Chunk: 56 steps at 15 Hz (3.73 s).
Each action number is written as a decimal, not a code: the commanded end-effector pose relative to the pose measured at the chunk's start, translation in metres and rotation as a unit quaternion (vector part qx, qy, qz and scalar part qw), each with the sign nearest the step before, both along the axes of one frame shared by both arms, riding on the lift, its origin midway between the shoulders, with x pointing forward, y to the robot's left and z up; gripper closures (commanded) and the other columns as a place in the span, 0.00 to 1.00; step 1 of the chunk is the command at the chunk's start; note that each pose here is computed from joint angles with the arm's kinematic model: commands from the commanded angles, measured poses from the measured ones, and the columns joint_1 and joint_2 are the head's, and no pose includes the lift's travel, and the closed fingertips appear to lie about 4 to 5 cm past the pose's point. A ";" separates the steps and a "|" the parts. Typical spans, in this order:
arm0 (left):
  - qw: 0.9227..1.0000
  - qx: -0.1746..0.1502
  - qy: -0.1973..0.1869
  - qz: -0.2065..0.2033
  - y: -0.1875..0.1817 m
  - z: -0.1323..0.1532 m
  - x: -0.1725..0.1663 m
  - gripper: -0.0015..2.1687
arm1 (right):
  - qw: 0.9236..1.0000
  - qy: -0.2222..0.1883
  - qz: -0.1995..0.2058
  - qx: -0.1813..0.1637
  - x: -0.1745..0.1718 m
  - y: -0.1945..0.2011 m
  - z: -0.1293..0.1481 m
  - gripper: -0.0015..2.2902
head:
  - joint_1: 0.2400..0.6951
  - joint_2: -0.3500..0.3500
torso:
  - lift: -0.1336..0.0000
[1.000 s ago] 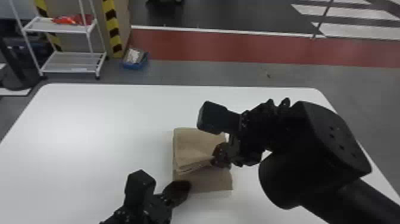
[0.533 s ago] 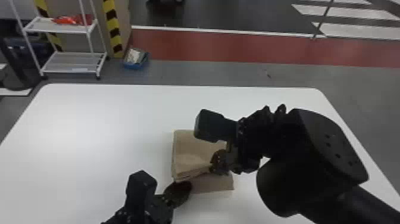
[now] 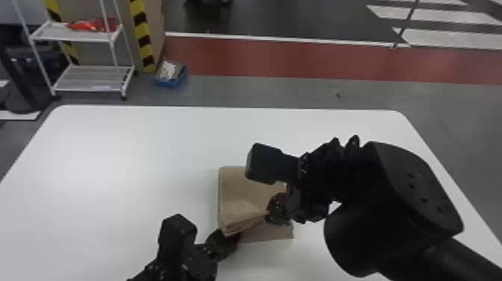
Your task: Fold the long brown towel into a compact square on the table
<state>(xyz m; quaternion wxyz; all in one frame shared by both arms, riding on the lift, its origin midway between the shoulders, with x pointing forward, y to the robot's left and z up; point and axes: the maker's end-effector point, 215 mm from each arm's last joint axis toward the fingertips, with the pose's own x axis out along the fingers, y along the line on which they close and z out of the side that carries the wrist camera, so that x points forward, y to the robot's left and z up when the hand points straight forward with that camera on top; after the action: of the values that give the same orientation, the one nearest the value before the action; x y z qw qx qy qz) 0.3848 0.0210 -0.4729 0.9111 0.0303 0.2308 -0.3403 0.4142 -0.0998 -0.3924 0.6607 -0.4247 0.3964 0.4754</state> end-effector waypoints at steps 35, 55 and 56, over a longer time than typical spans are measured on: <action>1.000 -0.002 -0.011 -0.014 -0.001 0.007 -0.012 0.99 | 0.996 0.014 -0.066 0.055 -0.016 -0.023 -0.004 0.65 | 1.00 0.29 | 0.08; 0.998 0.044 -0.004 -0.034 0.068 0.038 0.005 0.08 | 0.997 0.013 -0.068 0.047 -0.017 -0.024 -0.019 0.65 | 1.00 0.36 | 0.08; 0.999 0.045 0.003 -0.024 0.077 0.036 0.006 0.08 | 0.996 0.013 -0.068 0.047 -0.016 -0.023 -0.019 0.65 | 1.00 0.38 | 0.08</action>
<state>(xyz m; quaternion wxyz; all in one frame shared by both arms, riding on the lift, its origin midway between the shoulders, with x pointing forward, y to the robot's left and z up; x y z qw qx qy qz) 0.3879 0.0857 -0.4371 0.8962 0.0799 0.2422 -0.3631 0.3978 -0.1239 -0.4107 0.7056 -0.3593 0.4101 0.4526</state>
